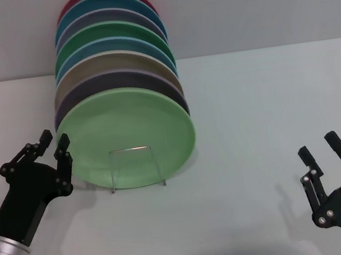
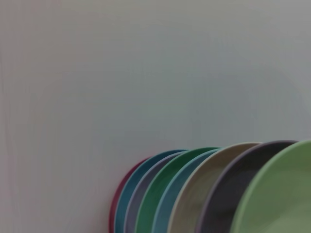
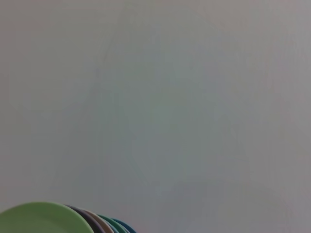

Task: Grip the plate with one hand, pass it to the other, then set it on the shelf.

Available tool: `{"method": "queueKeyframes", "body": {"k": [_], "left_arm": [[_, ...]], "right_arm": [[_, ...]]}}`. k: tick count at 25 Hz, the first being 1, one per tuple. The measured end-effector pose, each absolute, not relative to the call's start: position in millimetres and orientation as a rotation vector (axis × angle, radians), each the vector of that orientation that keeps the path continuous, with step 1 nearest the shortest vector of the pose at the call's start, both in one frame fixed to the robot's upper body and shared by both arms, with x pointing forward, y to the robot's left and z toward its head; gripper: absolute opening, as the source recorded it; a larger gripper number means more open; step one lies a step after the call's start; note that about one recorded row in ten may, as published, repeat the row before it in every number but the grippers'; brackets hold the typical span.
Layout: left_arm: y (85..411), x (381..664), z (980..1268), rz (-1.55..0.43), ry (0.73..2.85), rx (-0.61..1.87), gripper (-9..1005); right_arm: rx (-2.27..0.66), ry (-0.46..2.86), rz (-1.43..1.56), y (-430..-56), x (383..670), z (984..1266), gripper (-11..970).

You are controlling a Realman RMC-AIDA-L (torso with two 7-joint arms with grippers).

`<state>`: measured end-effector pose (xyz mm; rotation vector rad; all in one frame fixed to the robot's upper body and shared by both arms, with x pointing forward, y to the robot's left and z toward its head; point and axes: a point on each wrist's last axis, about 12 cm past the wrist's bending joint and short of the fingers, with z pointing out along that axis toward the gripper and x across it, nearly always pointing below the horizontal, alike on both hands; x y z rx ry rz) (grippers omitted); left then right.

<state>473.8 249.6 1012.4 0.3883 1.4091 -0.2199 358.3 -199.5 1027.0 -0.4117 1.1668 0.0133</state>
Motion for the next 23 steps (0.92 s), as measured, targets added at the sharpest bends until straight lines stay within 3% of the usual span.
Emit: {"method": "queueKeyframes", "body": {"k": [3, 12, 14, 19, 23], "left_arm": [[252, 469, 1013, -0.222, 1.392, 0.379, 298], [273, 412, 1032, -0.283, 1.155, 0.244, 363], [279, 410, 1032, -0.301, 1.163, 0.185, 378], [295, 415, 1031, -0.285, 1.186, 0.074, 555], [299, 422, 1032, -0.259, 1.191, 0.043, 555]], "right_arm": [[-0.410, 1.166, 0.013, -200, 359, 1027, 332], [-0.323, 1.158, -0.052, -211, 372, 1032, 333], [-0.257, 1.162, -0.071, -219, 378, 1033, 333], [-0.132, 1.189, 0.008, -244, 402, 1030, 331], [-0.142, 1.259, 0.150, -258, 436, 1024, 331]]}}
